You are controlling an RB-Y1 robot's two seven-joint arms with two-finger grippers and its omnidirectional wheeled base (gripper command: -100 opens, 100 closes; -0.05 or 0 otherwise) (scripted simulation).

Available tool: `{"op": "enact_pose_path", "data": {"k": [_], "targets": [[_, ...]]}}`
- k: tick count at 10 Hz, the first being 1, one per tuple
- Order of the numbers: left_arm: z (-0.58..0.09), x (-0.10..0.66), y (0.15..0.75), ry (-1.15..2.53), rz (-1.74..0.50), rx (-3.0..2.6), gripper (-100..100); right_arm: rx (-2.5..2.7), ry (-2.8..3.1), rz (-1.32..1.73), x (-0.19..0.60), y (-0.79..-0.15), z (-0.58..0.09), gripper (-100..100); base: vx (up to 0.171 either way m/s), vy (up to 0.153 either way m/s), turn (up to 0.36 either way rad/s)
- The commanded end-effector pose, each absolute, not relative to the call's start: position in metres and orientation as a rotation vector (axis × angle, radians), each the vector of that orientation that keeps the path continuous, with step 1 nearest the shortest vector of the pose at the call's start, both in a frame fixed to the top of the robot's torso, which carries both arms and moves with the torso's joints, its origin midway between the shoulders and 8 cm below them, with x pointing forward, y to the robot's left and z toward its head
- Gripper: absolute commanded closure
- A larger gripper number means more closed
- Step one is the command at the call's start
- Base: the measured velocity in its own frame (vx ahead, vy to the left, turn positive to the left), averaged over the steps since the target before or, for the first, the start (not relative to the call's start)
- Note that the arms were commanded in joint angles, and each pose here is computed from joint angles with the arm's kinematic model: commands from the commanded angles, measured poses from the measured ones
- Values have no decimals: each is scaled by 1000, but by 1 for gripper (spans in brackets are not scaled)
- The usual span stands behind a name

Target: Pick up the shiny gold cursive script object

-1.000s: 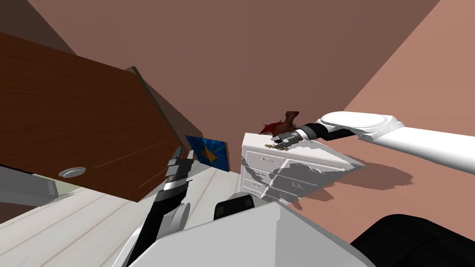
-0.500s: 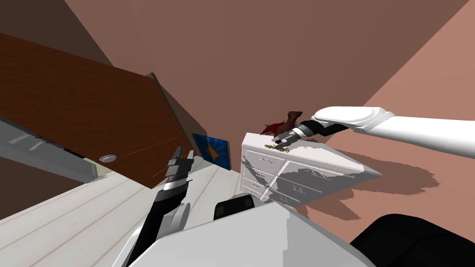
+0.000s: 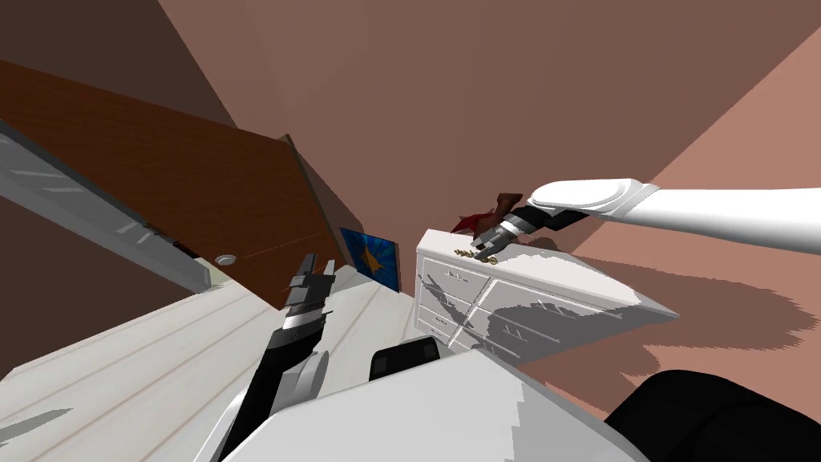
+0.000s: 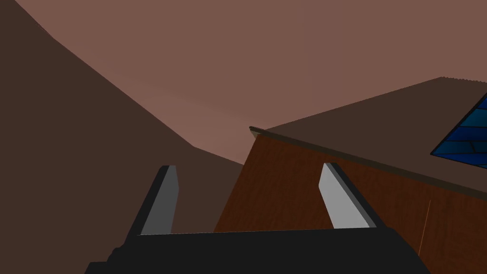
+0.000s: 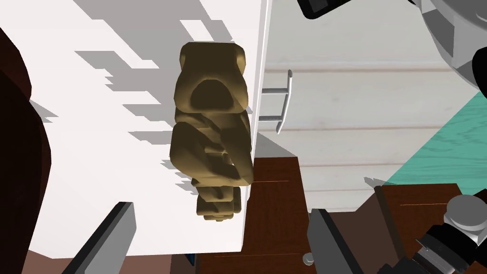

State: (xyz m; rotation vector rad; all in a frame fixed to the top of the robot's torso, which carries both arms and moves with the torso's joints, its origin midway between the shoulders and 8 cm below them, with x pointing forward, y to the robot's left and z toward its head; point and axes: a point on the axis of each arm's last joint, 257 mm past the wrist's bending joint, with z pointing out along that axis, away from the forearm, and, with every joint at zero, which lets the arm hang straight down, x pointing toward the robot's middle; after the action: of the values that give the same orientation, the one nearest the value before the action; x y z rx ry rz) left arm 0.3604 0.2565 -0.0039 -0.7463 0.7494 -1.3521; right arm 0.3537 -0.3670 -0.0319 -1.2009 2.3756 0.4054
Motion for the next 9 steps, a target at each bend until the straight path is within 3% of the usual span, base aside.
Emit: {"op": "enact_pose_path", "data": {"k": [1, 2, 6, 8, 9], "targets": [[-4, 360, 257, 749, -1352, -746, 0, -1201, 2376, 405, 354, -367, -32, 0, 0, 0, 0], [-4, 360, 257, 749, -1352, -746, 0, -1151, 2395, 392, 358, -378, -35, -100, -73, 1, 285], [-4, 360, 256, 749, -1352, -746, 0, -1001, 2450, 346, 370, -411, -45, -100, -142, -3, 320], [-4, 360, 256, 749, -1352, -746, 0, -996, 2454, 346, 369, -412, -45, -100, -93, 4, 142], [-4, 360, 257, 749, -1352, -746, 0, -992, 2454, 344, 370, -413, -45, 100, -9, 0, -9]]}}
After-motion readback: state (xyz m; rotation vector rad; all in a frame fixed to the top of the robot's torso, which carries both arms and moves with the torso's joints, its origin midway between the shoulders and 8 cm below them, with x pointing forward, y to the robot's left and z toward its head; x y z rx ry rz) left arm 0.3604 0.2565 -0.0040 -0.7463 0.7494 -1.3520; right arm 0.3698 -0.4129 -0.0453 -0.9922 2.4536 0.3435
